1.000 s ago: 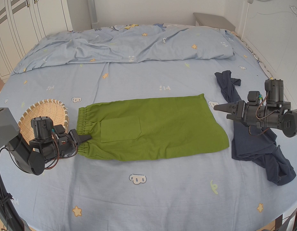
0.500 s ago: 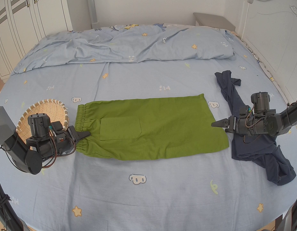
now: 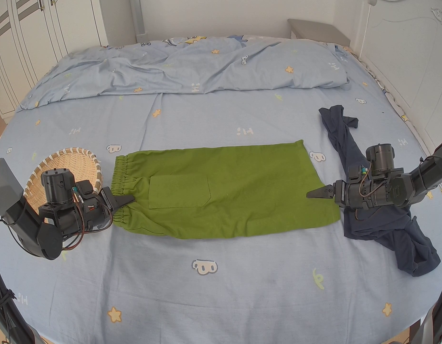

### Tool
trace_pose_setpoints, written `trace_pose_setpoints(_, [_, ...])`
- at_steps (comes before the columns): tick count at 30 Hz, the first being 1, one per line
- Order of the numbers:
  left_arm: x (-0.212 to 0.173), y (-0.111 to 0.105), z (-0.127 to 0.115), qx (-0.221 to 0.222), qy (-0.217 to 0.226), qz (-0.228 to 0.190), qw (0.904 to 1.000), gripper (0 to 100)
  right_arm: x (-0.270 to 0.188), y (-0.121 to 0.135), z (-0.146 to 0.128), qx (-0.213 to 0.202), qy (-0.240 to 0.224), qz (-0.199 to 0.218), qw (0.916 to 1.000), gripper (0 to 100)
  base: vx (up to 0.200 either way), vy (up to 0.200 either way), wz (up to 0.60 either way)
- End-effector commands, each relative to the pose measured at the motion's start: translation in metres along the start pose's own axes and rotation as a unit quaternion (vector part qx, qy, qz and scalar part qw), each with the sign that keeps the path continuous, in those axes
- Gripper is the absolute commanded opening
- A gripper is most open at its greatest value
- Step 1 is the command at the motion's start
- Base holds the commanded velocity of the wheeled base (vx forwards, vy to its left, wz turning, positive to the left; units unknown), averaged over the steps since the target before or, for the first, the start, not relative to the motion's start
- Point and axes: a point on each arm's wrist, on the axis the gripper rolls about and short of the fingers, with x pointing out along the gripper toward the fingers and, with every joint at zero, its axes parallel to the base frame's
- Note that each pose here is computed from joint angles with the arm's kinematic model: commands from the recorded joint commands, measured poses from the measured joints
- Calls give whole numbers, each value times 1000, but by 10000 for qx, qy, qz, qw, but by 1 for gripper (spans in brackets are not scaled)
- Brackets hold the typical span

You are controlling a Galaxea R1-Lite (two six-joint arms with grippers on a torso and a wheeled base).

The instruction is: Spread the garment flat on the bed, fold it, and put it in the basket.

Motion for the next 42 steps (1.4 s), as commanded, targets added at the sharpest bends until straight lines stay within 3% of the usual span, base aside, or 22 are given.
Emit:
trace_pose_setpoints(1, [0,-1,0,7,-12,-8,10000,0,-2,-2,0,108,70,133,9998,100,0,0,0])
trace_pose_setpoints(2, [0,0,0,3,-6,-4,10000,0,-2,-2,0,140,91,159,9997,0,0,0,0])
trace_pose_setpoints(9, [0,0,0,0,-1,0,10000,0,-8,-8,7,269,-22,134,9995,0,0,0,0])
trace_pose_setpoints(17, [1,2,0,-14,14,12,10000,0,-18,-11,14,512,-66,441,9977,0,0,0,0])
trace_pose_setpoints(26, [-15,-5,10,-119,191,255,9994,0,-64,24,4,555,93,415,9976,0,0,0,0])
trace_pose_setpoints(30, [-47,-16,9,-181,686,349,9969,0,-90,35,-22,579,212,352,9975,0,0,0,0])
trace_pose_setpoints(34, [-67,-16,-10,-104,1112,429,9928,0,-102,38,-54,670,445,296,9963,0,0,0,0])
trace_pose_setpoints(41, [-96,-17,-38,-49,1278,554,9902,0,-112,38,-105,724,914,235,9929,0,0,0,0])
trace_pose_setpoints(42, [-109,-16,-53,-115,1380,610,9885,0,-114,37,-125,691,1146,207,9908,0,0,0,0])
